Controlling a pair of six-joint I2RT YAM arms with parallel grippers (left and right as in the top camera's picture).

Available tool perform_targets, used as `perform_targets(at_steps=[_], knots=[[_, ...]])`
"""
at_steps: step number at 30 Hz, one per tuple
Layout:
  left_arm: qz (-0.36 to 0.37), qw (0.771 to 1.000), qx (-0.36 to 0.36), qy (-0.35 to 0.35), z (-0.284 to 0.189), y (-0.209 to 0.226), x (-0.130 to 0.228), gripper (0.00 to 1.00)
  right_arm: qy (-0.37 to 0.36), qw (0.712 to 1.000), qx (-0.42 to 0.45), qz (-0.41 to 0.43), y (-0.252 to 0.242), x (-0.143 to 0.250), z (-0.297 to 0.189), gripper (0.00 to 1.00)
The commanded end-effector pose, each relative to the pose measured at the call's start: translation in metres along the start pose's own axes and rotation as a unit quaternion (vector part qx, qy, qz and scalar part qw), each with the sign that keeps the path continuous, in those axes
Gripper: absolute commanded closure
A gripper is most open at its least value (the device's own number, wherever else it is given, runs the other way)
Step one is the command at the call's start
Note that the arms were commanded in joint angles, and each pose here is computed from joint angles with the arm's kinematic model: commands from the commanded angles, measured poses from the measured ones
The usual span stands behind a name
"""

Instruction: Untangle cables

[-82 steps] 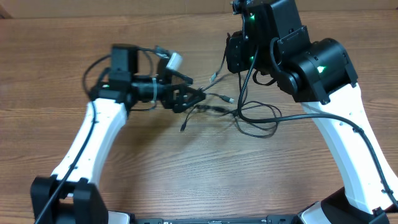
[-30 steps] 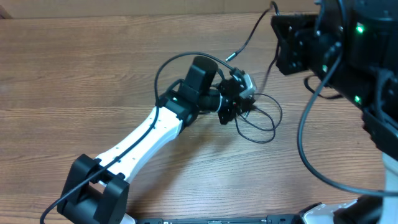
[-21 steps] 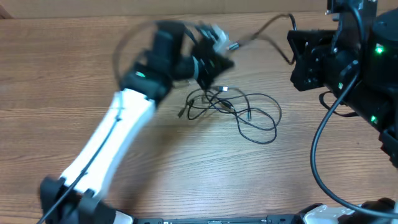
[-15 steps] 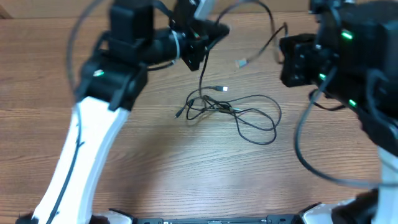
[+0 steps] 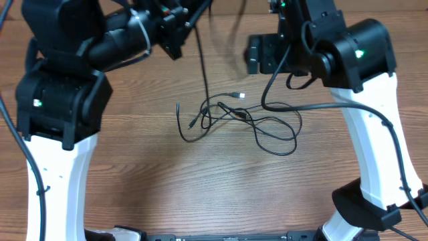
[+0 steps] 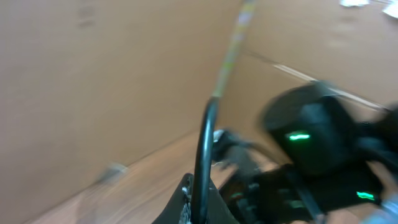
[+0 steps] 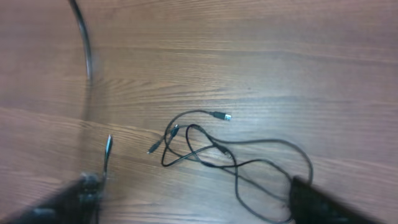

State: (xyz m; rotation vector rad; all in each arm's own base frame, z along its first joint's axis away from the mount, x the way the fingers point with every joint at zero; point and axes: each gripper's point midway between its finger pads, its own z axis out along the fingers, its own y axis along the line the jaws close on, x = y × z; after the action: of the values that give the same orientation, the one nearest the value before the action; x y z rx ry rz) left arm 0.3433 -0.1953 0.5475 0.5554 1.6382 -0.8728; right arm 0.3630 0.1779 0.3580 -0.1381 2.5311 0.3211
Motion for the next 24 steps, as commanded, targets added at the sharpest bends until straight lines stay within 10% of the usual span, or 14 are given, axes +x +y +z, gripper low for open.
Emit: perform_targets(at_steps=[1, 10, 17, 24], knots=[[-0.030, 0.989, -0.140, -0.020, -0.015, 0.054, -0.007, 0.96, -0.032, 0.997, -0.042, -0.054, 0.014, -0.013, -0.010, 0.00], [-0.103, 0.924, -0.363, -0.064, -0.046, 0.132, -0.003, 0.96, -0.036, 0.989, -0.098, -0.102, 0.038, -0.022, 0.005, 0.05], [-0.227, 0.904, -0.359, -0.046, -0.020, 0.152, 0.032, 0.96, -0.113, 0.903, -0.251, -0.329, 0.116, -0.024, -0.018, 0.06], [-0.339, 0.919, -0.200, -0.012, 0.017, 0.107, 0.038, 0.96, -0.195, 0.866, -0.257, -0.382, 0.140, -0.056, -0.012, 0.19]])
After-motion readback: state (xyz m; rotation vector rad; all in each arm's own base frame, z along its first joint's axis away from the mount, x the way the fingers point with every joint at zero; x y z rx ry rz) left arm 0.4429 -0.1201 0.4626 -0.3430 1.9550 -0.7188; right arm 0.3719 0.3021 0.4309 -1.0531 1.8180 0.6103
